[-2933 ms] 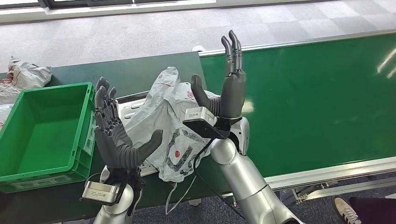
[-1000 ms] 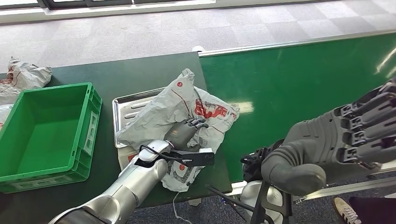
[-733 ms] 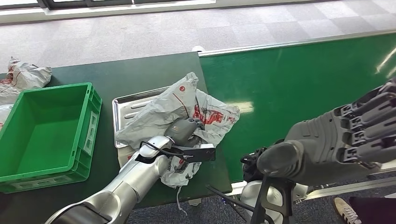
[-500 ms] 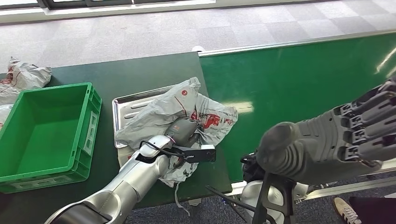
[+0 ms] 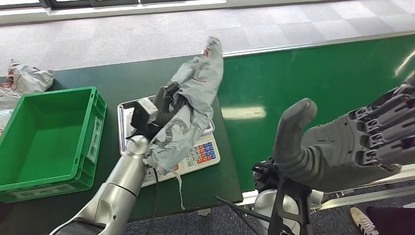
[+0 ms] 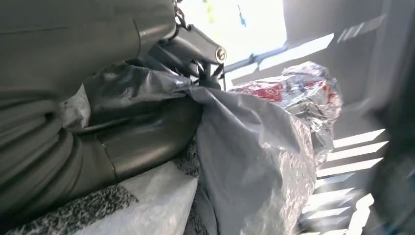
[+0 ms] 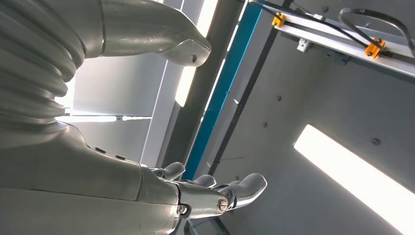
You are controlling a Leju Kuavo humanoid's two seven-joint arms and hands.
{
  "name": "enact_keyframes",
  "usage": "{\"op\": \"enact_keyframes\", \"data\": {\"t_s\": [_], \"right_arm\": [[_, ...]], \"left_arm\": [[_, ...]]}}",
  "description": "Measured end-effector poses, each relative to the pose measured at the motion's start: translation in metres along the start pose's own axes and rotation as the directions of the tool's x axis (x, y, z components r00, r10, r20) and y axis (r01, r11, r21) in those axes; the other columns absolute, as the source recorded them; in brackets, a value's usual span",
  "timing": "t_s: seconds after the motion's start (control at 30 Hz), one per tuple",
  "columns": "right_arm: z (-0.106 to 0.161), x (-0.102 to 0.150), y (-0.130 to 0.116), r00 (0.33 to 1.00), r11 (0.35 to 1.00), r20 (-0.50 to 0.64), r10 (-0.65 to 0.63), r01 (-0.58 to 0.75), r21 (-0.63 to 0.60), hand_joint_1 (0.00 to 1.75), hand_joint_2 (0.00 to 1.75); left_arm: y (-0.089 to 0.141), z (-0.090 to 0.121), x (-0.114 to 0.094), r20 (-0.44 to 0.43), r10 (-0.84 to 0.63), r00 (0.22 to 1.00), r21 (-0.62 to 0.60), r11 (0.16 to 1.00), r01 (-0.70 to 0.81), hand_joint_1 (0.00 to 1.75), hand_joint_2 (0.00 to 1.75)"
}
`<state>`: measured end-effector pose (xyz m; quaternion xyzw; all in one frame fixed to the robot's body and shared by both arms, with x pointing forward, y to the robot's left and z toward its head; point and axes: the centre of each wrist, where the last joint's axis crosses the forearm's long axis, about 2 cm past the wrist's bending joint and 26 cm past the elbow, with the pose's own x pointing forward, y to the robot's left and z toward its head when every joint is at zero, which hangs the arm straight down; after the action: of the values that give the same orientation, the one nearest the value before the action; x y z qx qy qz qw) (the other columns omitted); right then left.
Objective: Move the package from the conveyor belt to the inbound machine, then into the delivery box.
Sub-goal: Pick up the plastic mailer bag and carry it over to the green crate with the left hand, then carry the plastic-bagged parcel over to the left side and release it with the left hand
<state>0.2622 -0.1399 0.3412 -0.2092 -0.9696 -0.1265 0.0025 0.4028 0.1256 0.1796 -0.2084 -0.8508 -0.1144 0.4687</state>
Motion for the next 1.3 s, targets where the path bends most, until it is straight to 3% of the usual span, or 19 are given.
{"op": "enact_keyframes", "data": {"t_s": [0.17,0.27,0.33,0.37,0.4,0.43,0.47,0.5,0.53,0.57,0.63,0.73,0.9,1.0,1.07,1.17,1.3], "right_arm": [[0.003,0.0,-0.001,1.0,1.0,-0.006,0.003,-0.003,0.007,0.0,1.75],[0.004,0.001,-0.002,1.0,1.0,-0.008,0.01,-0.01,0.013,0.0,1.75],[0.005,0.001,-0.003,1.0,1.0,-0.003,0.018,-0.018,0.021,0.0,1.75],[0.006,0.001,-0.003,1.0,0.999,0.0,0.023,-0.023,0.025,0.0,1.75],[0.006,0.001,-0.003,1.0,0.999,0.002,0.025,-0.025,0.027,0.0,1.75],[0.006,0.002,-0.003,1.0,0.999,0.002,0.027,-0.027,0.028,0.0,1.75],[0.007,0.002,-0.003,1.0,0.999,0.001,0.027,-0.027,0.029,0.0,1.75],[0.007,0.002,-0.003,1.0,0.999,0.0,0.027,-0.027,0.029,0.0,1.75],[0.007,0.002,-0.003,1.0,0.999,-0.001,0.027,-0.027,0.029,0.0,1.75],[0.007,0.002,-0.003,1.0,0.999,-0.002,0.027,-0.026,0.028,0.0,1.75],[0.007,0.002,-0.003,1.0,0.999,-0.003,0.026,-0.026,0.028,0.0,1.75],[0.008,0.002,-0.004,1.0,0.999,-0.009,0.024,-0.024,0.027,0.0,1.75],[0.013,0.003,-0.008,0.999,0.999,-0.025,0.024,-0.023,0.03,0.0,1.75],[0.015,0.004,-0.01,0.999,0.999,-0.025,0.031,-0.031,0.037,0.0,1.75],[0.015,0.005,-0.012,0.999,0.999,-0.023,0.036,-0.035,0.039,0.0,1.75],[0.015,0.006,-0.014,0.999,0.998,-0.016,0.045,-0.044,0.042,0.0,1.75],[0.014,0.008,-0.017,0.998,0.998,-0.004,0.056,-0.056,0.044,0.0,1.75]], "left_arm": [[0.04,-0.006,0.04,0.237,0.179,0.955,0.191,0.955,-0.227,1.75,1.75],[0.069,-0.002,0.062,0.321,0.059,0.945,0.321,0.932,-0.167,1.75,1.75],[0.089,0.005,0.069,0.207,-0.219,0.954,0.47,0.877,0.099,1.75,1.75],[0.099,0.009,0.072,0.067,-0.412,0.909,0.542,0.78,0.313,1.75,1.75],[0.108,0.012,0.076,-0.102,-0.599,0.794,0.581,0.612,0.536,1.75,1.75],[0.116,0.016,0.08,-0.254,-0.746,0.616,0.577,0.394,0.715,1.75,1.75],[0.122,0.019,0.083,-0.366,-0.853,0.371,0.532,0.136,0.836,1.75,1.75],[0.128,0.021,0.086,-0.41,-0.901,0.143,0.476,-0.077,0.876,1.75,1.75],[0.133,0.022,0.086,-0.412,-0.911,-0.027,0.425,-0.218,0.878,1.75,1.75],[0.138,0.024,0.086,-0.407,-0.904,-0.133,0.377,-0.299,0.877,1.75,1.75],[0.149,0.026,0.083,-0.456,-0.877,-0.15,0.29,-0.306,0.907,1.75,1.75],[0.168,0.028,0.072,-0.596,-0.786,-0.165,0.149,-0.311,0.939,1.75,1.75],[0.208,0.054,0.049,-0.626,-0.689,-0.364,-0.137,-0.362,0.922,1.75,1.75],[0.235,0.076,0.042,-0.648,-0.589,-0.484,-0.352,-0.331,0.875,1.75,1.75],[0.251,0.09,0.042,-0.677,-0.515,-0.526,-0.434,-0.298,0.85,1.75,1.75],[0.276,0.114,0.049,-0.786,-0.392,-0.478,-0.424,-0.22,0.879,1.75,1.75],[0.306,0.152,0.064,-0.941,-0.22,-0.258,-0.235,-0.126,0.964,1.75,1.75]]}}
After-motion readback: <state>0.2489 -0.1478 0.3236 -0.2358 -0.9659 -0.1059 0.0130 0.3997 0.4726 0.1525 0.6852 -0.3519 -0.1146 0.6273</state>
